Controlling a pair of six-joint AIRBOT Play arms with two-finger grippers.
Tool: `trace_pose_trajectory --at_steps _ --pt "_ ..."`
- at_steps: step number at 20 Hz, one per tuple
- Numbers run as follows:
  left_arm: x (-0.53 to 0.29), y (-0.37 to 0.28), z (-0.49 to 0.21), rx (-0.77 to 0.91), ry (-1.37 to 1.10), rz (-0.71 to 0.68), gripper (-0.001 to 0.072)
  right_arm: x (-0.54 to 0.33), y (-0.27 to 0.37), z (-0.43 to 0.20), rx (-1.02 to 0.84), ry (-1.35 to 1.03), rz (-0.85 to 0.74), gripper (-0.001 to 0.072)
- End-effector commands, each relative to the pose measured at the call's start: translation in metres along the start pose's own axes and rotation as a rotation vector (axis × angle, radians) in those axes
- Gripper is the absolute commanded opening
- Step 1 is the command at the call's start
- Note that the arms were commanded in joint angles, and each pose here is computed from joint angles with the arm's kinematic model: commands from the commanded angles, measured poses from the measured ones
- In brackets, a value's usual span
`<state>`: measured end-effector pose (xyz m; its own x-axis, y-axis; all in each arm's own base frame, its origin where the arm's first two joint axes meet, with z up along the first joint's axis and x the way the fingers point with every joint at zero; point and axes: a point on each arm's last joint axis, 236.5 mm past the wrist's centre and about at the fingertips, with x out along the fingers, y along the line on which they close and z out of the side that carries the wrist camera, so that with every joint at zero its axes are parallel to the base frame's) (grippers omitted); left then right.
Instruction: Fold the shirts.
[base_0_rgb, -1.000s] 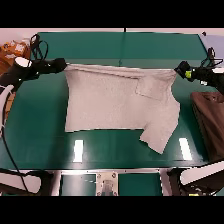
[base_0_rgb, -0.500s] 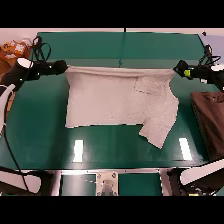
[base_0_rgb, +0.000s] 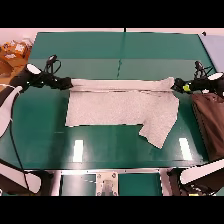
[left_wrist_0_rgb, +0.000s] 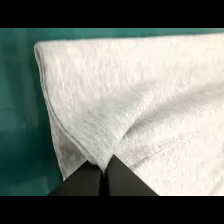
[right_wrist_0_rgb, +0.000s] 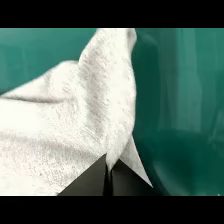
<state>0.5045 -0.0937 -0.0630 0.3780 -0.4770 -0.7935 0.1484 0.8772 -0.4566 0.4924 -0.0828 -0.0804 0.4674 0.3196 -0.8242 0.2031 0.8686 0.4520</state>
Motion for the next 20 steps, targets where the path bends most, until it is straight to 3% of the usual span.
trace_pose_trajectory --at_steps 1,7,8,9,10,12,14,16,18,20 --pt "0.007 0.004 -0.017 -0.023 0.065 -0.001 0.0018 0.004 -0.007 -0.014 0.005 0.039 -0.013 0.0012" --pt "0.003 -0.009 -0.047 -0.046 0.198 -0.051 0.002 0.003 0.001 -0.013 0.027 0.036 0.019 0.0027" --pt "0.001 -0.009 -0.05 -0.043 0.215 -0.05 0.0152 0.002 0.003 -0.015 0.024 0.048 0.026 0.0156" --pt "-0.001 -0.009 -0.051 -0.05 0.224 -0.046 0.0432 -0.003 0.005 -0.017 0.023 0.067 0.038 0.0266" --pt "-0.005 -0.009 -0.048 -0.057 0.231 -0.039 0.0542 -0.01 0.005 -0.019 0.035 0.087 0.051 0.0266" --pt "-0.024 -0.009 -0.039 -0.041 0.25 -0.039 0.0534 -0.032 -0.003 -0.021 0.12 0.116 0.065 0.0254" --pt "-0.051 -0.007 -0.032 -0.063 0.288 -0.036 0.0533 -0.054 -0.018 -0.024 0.173 0.124 0.072 0.0079" --pt "-0.077 -0.003 -0.026 -0.111 0.308 -0.036 0.0492 -0.073 -0.028 -0.031 0.224 0.141 0.08 0.0044" --pt "-0.095 -0.002 -0.029 -0.135 0.342 -0.045 0.0025 -0.086 -0.03 -0.044 0.278 0.165 0.088 0.0013" --pt "-0.102 -0.006 -0.039 -0.162 0.39 -0.05 0.0016 -0.097 -0.025 -0.065 0.302 0.189 0.077 0.0012"
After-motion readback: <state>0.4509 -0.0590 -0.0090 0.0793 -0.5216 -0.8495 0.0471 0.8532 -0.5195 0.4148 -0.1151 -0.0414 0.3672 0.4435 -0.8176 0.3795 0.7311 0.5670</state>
